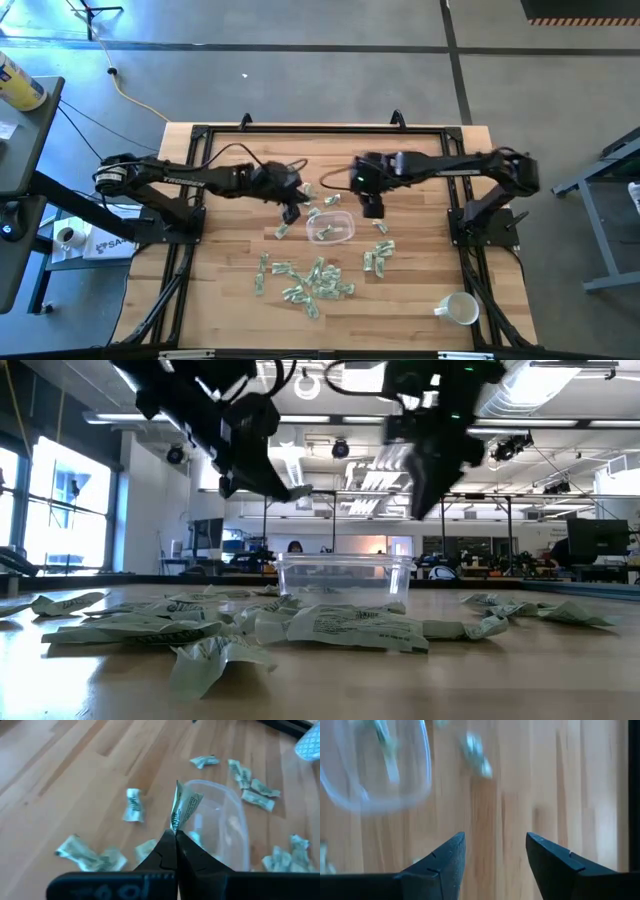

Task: Pick and place Stevia / Truvia into bins
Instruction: Put the stevia packet into the transparent container

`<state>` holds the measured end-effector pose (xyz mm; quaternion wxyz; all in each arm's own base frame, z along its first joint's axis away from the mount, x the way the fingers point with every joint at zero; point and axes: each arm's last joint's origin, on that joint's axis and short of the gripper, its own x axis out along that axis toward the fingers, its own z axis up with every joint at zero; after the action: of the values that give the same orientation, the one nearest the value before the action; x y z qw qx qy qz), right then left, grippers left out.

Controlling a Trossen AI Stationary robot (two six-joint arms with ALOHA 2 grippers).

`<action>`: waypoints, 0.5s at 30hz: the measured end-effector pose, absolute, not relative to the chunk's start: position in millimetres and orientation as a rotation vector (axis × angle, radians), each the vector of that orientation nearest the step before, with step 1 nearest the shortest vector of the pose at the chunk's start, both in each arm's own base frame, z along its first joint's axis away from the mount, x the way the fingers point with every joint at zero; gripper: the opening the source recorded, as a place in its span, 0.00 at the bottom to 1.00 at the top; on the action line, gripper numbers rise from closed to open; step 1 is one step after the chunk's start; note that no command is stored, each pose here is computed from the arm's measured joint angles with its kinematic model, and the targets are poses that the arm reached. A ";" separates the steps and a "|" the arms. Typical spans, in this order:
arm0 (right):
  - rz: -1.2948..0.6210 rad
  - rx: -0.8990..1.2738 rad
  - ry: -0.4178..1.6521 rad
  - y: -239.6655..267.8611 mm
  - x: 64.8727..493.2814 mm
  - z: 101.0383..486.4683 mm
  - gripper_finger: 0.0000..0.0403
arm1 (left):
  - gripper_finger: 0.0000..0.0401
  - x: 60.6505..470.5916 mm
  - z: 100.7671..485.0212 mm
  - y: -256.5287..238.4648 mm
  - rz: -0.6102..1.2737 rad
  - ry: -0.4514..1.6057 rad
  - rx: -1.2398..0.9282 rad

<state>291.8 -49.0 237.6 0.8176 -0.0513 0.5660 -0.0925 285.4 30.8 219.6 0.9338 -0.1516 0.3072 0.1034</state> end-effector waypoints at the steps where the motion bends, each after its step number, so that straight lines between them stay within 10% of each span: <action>1: -0.216 -0.085 1.199 -44.9 281.2 234.3 0.49 | 0.06 286.7 220.4 24.2 0.207 0.618 -0.315; 15: -0.352 0.018 1.017 -8.5 227.6 222.9 0.49 | 0.07 342.5 185.2 -9.6 0.175 0.743 -0.347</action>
<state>227.6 -8.5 222.9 0.8587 0.0085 0.4842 -0.1677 342.5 -9.6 185.2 0.9133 -0.1685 0.3608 0.0851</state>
